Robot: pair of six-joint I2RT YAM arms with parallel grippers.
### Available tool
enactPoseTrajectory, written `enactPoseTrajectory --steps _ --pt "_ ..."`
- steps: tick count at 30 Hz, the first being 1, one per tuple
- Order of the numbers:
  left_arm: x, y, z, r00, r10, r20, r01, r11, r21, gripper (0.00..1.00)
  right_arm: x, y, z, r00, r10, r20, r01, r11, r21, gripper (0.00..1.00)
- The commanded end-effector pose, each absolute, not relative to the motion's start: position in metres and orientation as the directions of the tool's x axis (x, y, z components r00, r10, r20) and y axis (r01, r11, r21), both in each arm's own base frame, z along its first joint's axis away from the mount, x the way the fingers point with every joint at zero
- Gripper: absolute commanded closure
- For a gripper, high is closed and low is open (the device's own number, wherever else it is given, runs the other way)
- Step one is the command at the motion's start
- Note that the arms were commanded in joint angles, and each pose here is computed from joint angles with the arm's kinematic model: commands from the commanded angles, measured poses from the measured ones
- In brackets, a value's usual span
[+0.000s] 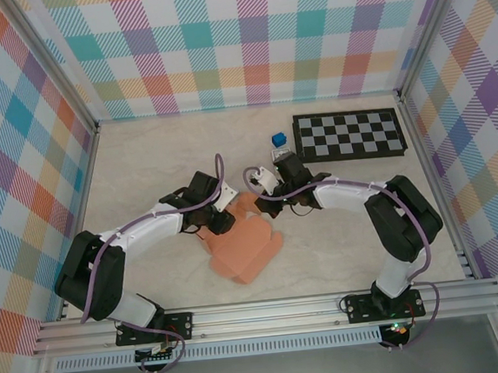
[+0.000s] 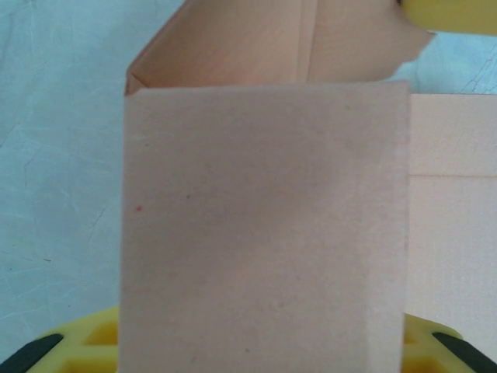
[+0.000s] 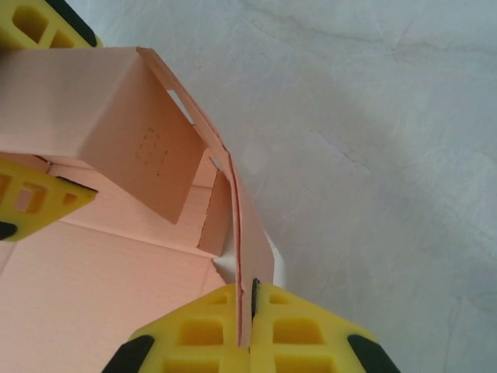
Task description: Fold the paper box
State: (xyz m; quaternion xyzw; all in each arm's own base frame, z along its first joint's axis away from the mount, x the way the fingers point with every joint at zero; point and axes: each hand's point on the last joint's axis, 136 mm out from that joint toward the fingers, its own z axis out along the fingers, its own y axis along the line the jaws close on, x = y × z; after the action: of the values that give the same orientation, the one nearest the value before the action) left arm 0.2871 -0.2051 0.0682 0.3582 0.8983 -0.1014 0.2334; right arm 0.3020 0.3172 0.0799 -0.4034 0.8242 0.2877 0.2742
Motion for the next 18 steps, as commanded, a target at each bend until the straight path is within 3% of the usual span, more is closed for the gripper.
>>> enactPoseTrajectory --steps 1,8,18 --pt "0.290 -0.206 0.067 -0.644 0.582 -0.496 0.677 0.736 -0.014 0.59 0.290 0.325 0.091 -0.631 -0.446 -0.635 -0.751 0.556 0.356 0.98" --pt "0.293 -0.205 0.066 -0.652 0.578 -0.491 0.667 0.745 -0.008 0.60 0.277 0.351 0.093 -0.715 -0.405 -0.569 -0.681 0.586 0.439 0.98" --pt "0.292 -0.209 0.067 -0.645 0.579 -0.498 0.672 0.740 -0.011 0.60 0.292 0.357 0.086 -0.705 -0.480 -0.522 -0.681 0.664 0.310 0.95"
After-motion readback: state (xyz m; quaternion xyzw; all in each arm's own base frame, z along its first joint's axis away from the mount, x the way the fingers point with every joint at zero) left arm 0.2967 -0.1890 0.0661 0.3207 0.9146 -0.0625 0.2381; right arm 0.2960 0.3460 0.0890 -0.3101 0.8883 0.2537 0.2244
